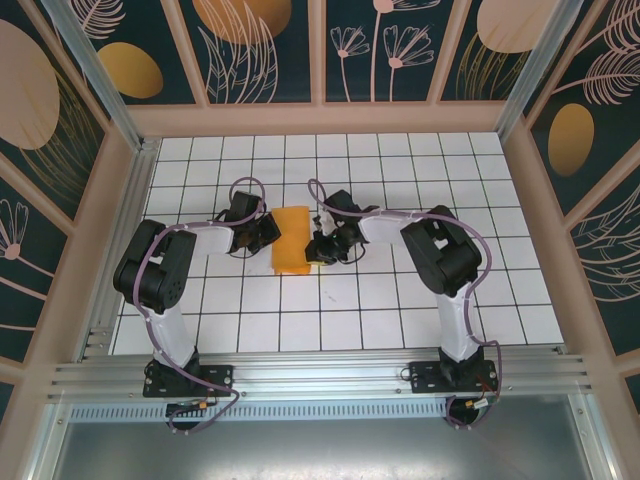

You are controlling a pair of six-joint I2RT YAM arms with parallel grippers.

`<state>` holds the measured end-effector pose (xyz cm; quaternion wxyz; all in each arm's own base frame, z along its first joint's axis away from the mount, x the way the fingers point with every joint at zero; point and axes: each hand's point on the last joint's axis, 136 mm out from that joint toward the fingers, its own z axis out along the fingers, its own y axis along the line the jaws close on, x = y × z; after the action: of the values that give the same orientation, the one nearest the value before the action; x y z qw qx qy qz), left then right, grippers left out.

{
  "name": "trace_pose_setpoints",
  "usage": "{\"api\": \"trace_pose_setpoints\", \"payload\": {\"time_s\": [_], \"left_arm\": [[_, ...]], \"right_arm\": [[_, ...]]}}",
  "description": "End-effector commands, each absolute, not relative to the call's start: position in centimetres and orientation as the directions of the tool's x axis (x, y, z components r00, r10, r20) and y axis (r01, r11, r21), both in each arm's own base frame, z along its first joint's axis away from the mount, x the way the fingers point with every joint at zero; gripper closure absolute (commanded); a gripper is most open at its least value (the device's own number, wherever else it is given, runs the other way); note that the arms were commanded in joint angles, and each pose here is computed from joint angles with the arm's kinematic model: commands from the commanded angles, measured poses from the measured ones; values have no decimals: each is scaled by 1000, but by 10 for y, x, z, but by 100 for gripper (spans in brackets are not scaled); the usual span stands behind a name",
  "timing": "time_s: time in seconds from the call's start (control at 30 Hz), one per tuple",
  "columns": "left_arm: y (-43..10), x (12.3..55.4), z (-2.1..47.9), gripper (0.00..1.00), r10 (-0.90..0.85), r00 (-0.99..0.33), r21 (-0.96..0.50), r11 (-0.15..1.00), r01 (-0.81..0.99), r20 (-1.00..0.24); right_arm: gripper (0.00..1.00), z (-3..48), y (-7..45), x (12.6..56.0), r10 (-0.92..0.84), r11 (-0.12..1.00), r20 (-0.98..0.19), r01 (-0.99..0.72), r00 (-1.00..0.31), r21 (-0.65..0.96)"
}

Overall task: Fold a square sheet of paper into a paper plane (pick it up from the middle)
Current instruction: First fold in half a square sheet of paper at the center of the table.

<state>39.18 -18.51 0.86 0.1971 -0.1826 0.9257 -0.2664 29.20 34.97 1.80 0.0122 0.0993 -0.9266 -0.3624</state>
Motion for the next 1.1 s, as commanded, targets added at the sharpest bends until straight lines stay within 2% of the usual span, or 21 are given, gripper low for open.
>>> {"api": "trace_pose_setpoints", "payload": {"time_s": [0.0,0.27,0.43,0.53,0.83,1.07], "left_arm": [[-139,316,-76,100,-442,-894,-267,872,-410,-73],[-139,316,-75,100,-441,-894,-268,873,-408,-75],[-142,318,-72,100,-442,-894,-282,870,-406,-77],[-145,321,-69,100,-449,-890,-297,863,-409,-79],[-144,321,-70,100,-462,-883,-298,857,-421,-82],[-143,319,-72,100,-464,-882,-289,857,-426,-77]], "right_arm": [[83,12,335,264,-248,770,12,-190,-969,609],[83,22,322,249,-279,779,4,-223,-960,586],[82,77,334,289,-198,732,-221,-294,-955,615],[82,91,343,306,-153,722,-287,-305,-946,621],[83,52,372,312,-167,724,-184,-248,-969,644],[83,22,365,283,-221,712,-68,-208,-973,670]]}}
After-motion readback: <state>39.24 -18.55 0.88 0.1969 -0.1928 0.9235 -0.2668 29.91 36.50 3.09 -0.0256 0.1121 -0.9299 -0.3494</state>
